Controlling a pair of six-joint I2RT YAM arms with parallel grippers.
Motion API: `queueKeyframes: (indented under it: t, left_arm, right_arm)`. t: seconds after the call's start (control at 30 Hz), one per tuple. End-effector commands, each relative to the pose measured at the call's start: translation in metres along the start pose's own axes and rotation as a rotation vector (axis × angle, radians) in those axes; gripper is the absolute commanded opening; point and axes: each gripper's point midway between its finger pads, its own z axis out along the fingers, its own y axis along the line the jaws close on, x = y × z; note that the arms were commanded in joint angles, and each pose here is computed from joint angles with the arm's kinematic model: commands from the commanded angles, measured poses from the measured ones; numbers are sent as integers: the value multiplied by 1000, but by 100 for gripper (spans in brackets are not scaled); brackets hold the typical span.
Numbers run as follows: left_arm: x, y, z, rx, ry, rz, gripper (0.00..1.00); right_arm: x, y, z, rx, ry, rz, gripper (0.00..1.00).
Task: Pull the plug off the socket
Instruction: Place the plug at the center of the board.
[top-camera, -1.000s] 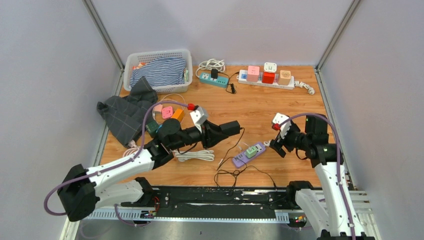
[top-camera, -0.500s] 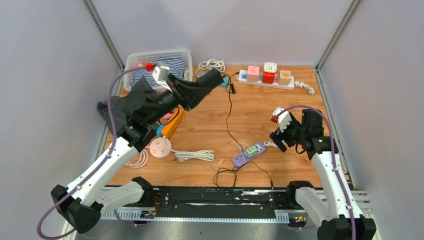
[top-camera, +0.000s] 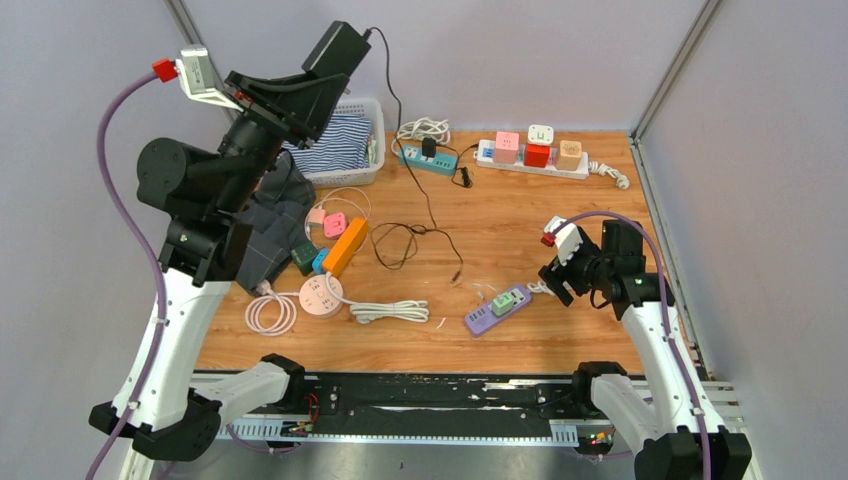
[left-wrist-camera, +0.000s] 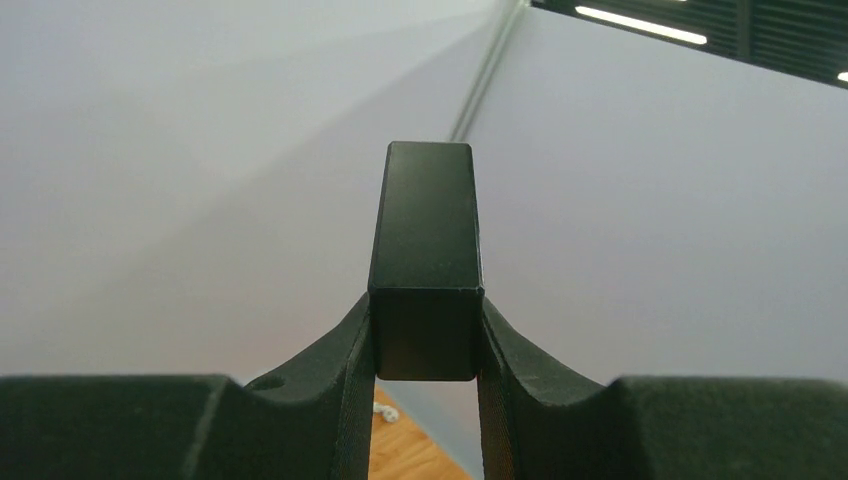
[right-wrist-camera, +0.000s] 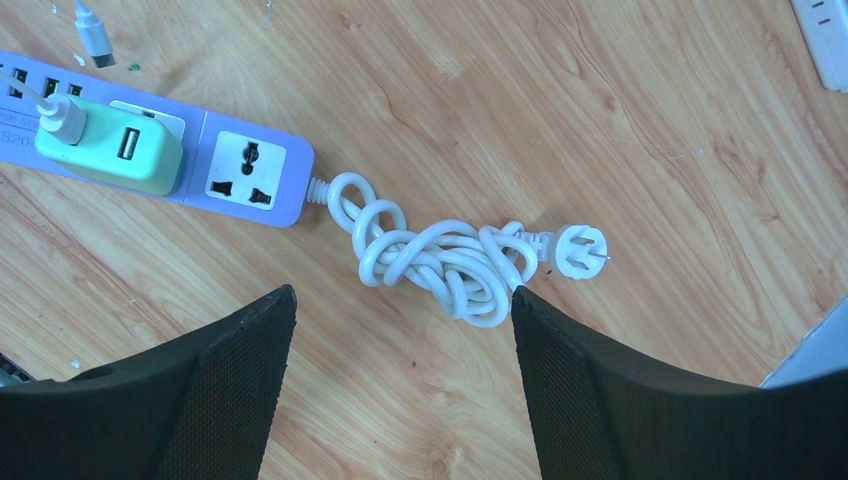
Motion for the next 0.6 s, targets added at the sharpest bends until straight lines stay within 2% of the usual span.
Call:
queueKeyframes:
  t: [0.0,0.17,0.57]
  left_arm:
    - [-17,26,-7,-191,26,128,0]
    - [-24,40,-19,-281,20,216,0]
    - [-3,86,-44,-455,90,366,0]
  right_arm:
    - [8,0,3,1,19,19,80]
    - [9,1,4,-4,23,19,80]
    - [13,4,7,-22,32,21,80]
